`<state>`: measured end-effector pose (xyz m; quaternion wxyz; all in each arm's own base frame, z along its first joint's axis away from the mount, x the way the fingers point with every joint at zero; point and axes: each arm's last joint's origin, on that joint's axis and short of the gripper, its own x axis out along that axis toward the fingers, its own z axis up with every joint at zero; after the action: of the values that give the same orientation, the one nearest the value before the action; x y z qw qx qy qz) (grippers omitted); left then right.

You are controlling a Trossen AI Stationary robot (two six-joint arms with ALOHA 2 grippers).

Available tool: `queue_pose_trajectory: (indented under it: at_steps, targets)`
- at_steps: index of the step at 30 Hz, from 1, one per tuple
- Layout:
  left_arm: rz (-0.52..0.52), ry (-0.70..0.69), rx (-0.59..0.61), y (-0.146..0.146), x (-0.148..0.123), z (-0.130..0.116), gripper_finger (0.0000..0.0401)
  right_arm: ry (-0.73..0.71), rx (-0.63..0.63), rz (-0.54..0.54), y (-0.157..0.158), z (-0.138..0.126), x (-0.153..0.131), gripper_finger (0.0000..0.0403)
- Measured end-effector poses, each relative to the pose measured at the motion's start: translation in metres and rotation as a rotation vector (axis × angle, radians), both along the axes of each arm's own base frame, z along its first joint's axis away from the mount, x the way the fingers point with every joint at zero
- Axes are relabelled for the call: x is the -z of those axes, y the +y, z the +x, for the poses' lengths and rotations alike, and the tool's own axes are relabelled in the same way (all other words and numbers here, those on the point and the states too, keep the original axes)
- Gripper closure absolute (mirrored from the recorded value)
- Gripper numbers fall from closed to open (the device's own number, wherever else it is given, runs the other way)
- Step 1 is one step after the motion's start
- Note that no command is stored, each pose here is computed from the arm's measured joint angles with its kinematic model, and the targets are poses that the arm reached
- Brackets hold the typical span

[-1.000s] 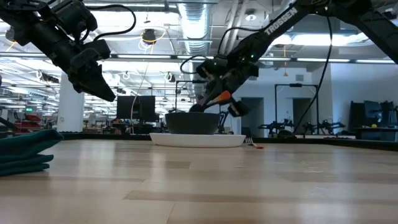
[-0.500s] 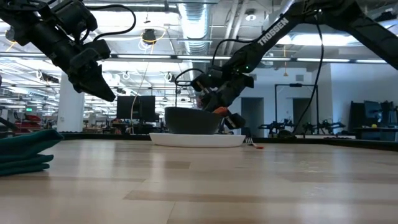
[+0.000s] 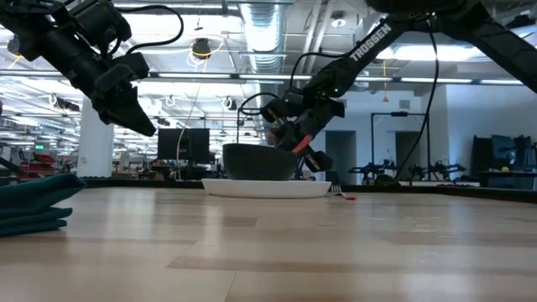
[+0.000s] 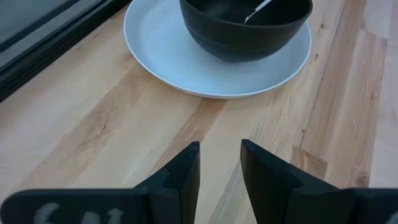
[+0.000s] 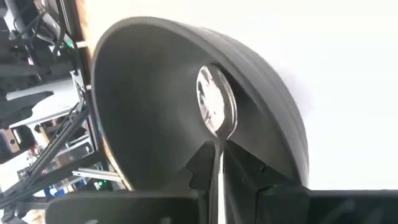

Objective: Set table place
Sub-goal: Place the 2nd spoon with the orange handle into the black bowl

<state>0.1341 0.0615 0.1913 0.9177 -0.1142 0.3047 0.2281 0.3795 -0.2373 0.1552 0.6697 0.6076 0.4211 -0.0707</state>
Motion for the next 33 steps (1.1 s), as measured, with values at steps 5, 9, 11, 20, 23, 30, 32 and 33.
queue_pose_trajectory:
  at_steps: [5, 9, 11, 20, 23, 30, 32, 33]
  targets:
    - [0.000, 0.000, 0.000, 0.000, 0.000, 0.000, 0.0296, 0.007, 0.025, 0.012, -0.003, -0.001, 0.000, 0.0344]
    - [0.000, 0.000, 0.000, 0.000, 0.000, 0.000, 0.0296, 0.007, 0.025, 0.009, -0.003, -0.001, 0.000, 0.0344]
    - [0.000, 0.000, 0.000, 0.000, 0.000, 0.000, 0.0296, 0.007, 0.025, 0.009, -0.003, -0.001, 0.000, 0.0344]
    - [0.001, 0.000, 0.000, 0.000, 0.000, 0.000, 0.0296, 0.013, 0.035, -0.010, -0.003, -0.001, -0.002, 0.0344]
    - [0.001, 0.000, 0.000, 0.000, 0.000, 0.000, 0.0296, 0.008, 0.051, -0.055, -0.007, 0.003, -0.011, 0.0344]
    - [-0.002, 0.004, 0.000, 0.000, 0.000, 0.000, 0.0296, -0.043, 0.073, -0.144, -0.019, 0.010, -0.039, 0.0344]
    - [-0.002, 0.005, 0.000, 0.000, 0.000, 0.000, 0.0296, -0.041, 0.060, -0.169, -0.020, 0.010, -0.046, 0.0344]
    - [-0.002, 0.005, 0.000, 0.000, 0.000, 0.000, 0.0296, -0.039, 0.051, -0.182, -0.021, 0.010, -0.050, 0.0344]
